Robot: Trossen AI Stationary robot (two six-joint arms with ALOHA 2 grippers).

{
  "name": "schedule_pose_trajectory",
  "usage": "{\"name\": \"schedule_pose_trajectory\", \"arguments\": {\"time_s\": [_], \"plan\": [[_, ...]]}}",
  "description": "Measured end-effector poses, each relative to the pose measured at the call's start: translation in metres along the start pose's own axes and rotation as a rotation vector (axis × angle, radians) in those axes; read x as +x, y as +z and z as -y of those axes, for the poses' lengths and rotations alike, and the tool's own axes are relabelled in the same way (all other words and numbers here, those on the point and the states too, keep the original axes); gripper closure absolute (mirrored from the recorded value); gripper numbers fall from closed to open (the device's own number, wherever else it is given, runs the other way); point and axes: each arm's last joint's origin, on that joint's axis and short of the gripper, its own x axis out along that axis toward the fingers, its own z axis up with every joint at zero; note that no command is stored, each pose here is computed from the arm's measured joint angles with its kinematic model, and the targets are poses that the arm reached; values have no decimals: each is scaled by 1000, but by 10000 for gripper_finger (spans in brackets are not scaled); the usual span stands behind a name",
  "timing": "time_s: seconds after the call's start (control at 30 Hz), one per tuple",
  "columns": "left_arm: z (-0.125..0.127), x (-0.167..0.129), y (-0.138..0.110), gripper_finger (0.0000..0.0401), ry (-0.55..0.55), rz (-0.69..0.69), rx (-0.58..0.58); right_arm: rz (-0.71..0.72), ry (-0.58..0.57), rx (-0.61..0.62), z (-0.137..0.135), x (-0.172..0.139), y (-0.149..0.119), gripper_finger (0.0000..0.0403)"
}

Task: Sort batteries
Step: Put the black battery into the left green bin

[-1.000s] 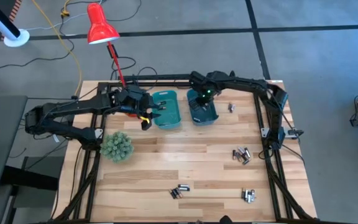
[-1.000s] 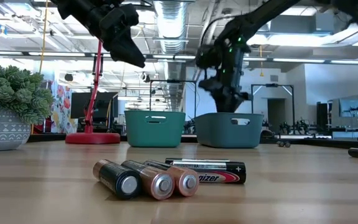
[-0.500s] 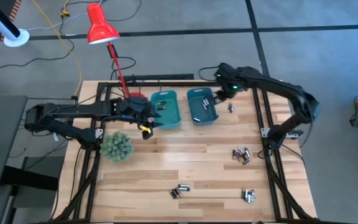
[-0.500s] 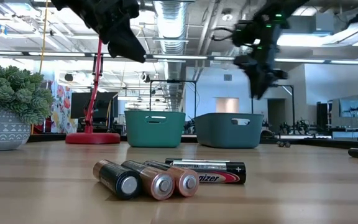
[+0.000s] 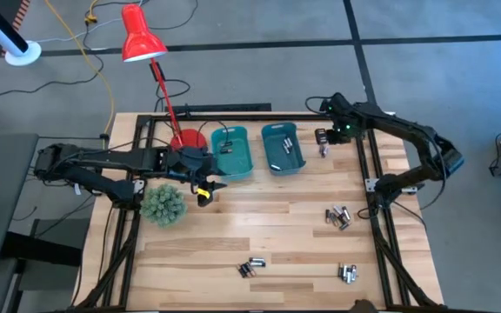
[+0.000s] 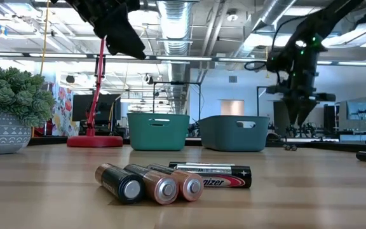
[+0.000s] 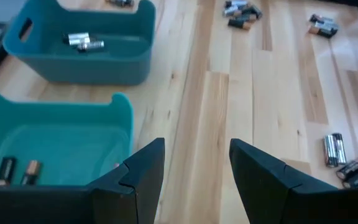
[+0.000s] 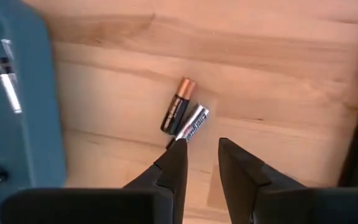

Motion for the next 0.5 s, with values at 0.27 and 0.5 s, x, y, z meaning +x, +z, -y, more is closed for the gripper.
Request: {"name": "schedule_pose_trajectory", "arguments": {"time_s": [0.27,0.5], "plan": [[8,-1,-8,223,-1,-75,-48,-75,-13,-55,-13,35,5,300],[8,-2,-13,223,5,-122,-42,-93,-16,-54,-22,56,6,300]]}}
